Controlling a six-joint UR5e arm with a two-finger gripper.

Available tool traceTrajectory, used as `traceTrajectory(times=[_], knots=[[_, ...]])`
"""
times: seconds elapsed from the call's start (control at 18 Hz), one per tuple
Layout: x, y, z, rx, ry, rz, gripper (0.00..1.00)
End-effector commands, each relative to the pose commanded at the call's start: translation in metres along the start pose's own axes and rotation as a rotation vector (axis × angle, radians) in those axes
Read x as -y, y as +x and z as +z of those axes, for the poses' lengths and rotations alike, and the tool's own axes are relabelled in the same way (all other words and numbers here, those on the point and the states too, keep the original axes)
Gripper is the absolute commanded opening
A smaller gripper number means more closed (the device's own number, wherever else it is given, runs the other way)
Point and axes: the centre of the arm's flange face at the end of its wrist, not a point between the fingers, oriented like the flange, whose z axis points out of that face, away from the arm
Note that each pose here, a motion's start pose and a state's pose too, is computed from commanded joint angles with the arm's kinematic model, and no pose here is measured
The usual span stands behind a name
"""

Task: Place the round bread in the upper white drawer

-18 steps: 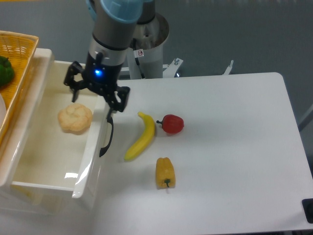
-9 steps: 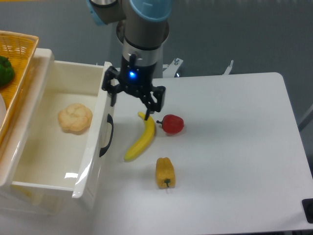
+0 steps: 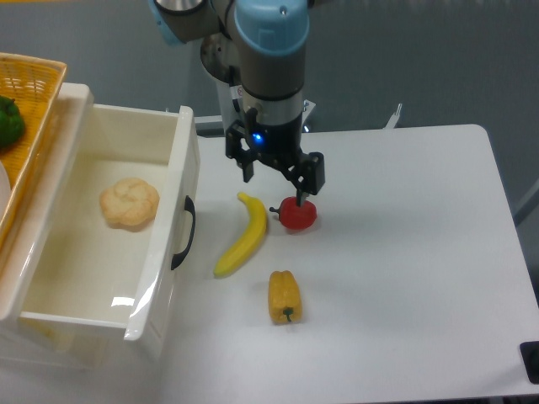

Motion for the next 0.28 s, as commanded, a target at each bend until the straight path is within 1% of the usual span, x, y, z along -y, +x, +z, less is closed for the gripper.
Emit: traceTrajectory(times=[0.11, 0.28], knots=[[0.0011, -0.0064, 0.0067, 0.019, -0.001, -0.005, 1.0], [0.0002, -0.0127, 0.0143, 0.015, -0.004, -0.012, 1.0]])
